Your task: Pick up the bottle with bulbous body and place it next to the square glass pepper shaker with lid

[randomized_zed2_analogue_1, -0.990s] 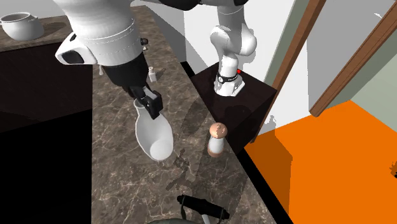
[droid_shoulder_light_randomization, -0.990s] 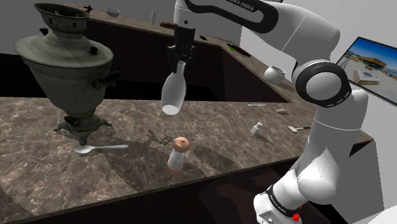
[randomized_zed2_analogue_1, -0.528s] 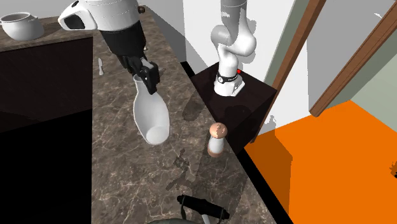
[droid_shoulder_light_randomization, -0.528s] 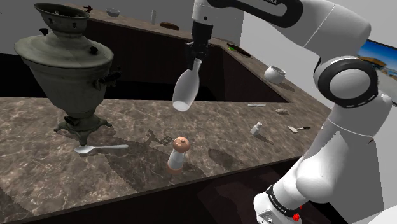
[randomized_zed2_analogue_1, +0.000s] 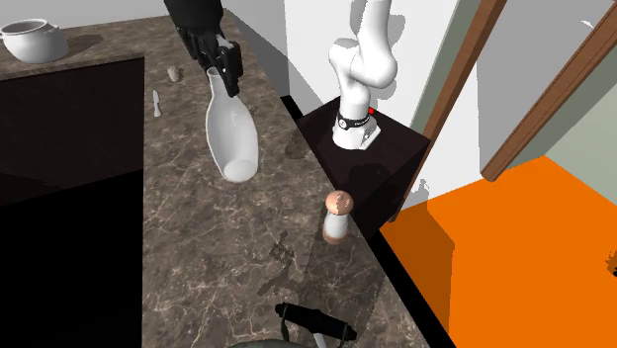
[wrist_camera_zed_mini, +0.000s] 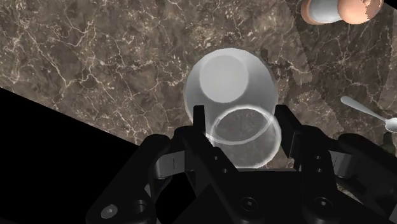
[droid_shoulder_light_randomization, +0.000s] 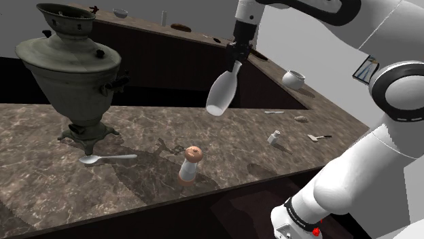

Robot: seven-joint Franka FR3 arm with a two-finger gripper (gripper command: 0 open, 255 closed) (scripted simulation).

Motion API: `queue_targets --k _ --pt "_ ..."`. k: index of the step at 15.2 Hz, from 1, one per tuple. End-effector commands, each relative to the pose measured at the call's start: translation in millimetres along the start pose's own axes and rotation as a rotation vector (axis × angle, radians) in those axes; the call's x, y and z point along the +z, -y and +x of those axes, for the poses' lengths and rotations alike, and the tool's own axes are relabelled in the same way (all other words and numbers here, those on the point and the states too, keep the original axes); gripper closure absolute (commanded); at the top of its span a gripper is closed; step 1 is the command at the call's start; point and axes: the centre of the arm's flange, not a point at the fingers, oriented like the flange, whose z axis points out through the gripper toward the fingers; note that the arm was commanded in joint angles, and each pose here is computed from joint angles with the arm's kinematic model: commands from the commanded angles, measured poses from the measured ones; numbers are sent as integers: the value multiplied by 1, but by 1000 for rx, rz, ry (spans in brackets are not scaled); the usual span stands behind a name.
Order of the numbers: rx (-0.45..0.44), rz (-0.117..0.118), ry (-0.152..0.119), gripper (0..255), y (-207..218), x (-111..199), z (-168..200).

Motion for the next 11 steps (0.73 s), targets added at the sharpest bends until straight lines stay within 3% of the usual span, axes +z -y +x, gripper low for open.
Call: queue_targets --k 1,11 --pt "-1 1 0 255 -22 -5 -18" --pt "-1 1 0 255 -122 -36 -98"
